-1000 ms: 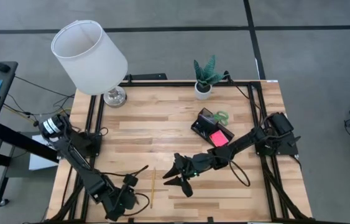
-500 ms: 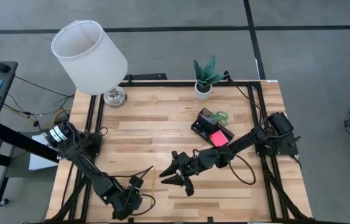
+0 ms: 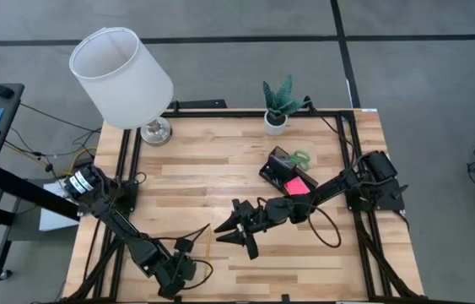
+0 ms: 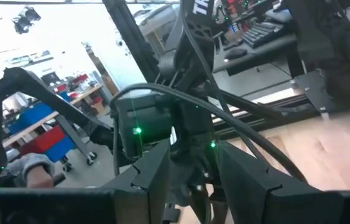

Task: Pick and place office supplies into organizer
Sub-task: Put the brown pen into the desk organizer

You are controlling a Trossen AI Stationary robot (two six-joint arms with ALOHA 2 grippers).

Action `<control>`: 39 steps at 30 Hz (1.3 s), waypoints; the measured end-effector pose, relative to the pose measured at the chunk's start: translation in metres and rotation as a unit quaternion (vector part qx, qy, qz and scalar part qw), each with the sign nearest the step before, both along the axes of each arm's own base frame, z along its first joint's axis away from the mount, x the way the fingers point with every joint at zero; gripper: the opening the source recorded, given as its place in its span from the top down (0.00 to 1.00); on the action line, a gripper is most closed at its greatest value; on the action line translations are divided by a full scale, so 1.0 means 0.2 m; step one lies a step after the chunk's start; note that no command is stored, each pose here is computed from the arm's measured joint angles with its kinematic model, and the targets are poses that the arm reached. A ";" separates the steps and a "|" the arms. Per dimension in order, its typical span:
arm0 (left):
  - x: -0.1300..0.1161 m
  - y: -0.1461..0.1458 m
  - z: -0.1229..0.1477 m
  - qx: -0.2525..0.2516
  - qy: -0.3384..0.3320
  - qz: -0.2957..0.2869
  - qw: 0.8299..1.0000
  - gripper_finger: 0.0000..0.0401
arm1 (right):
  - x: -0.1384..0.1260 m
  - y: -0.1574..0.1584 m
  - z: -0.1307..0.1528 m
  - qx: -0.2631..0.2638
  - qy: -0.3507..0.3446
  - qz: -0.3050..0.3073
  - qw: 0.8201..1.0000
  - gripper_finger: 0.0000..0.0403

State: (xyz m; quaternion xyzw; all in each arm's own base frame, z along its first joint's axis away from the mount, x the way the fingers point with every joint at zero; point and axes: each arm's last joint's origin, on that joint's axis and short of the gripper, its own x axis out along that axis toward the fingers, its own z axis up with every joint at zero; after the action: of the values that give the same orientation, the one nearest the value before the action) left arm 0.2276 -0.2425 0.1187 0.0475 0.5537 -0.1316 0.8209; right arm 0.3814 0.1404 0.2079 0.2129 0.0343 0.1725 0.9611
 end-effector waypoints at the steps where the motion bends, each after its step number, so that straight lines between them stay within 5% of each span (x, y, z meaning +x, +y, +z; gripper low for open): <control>1: 0.00 0.00 0.00 -0.001 0.004 0.008 1.000 0.73 | 0.00 0.00 0.00 0.000 0.002 -0.001 1.000 0.69; 11: -0.02 0.02 -0.01 0.007 0.036 0.037 0.999 0.84 | 0.00 0.01 0.00 0.001 0.001 0.045 0.999 0.69; 16: -0.01 0.03 -0.01 0.029 0.003 0.026 0.999 0.96 | -0.01 0.02 0.03 0.029 -0.003 0.079 0.996 0.69; 21: 0.08 0.06 0.03 0.092 -0.065 0.060 0.992 0.96 | -0.04 0.03 0.10 0.049 -0.040 0.141 0.988 0.69; 24: 0.14 0.12 0.07 0.166 -0.115 0.084 0.976 0.96 | -0.07 0.07 0.16 0.040 -0.068 0.179 0.981 0.69; 31: 0.25 0.24 0.30 0.227 -0.213 0.130 0.941 0.98 | -0.20 0.18 0.31 0.002 -0.120 0.226 0.967 0.69; 39: 0.39 0.52 0.73 0.230 -0.383 0.244 0.861 0.99 | -0.37 0.29 0.43 -0.089 -0.125 0.218 0.964 0.69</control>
State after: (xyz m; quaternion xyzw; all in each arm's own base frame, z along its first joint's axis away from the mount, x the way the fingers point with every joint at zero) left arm 0.3063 -0.1381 0.2646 0.1448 0.2045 0.2320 0.9399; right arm 0.3081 0.1984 0.2932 0.0909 -0.0250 0.3993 0.9119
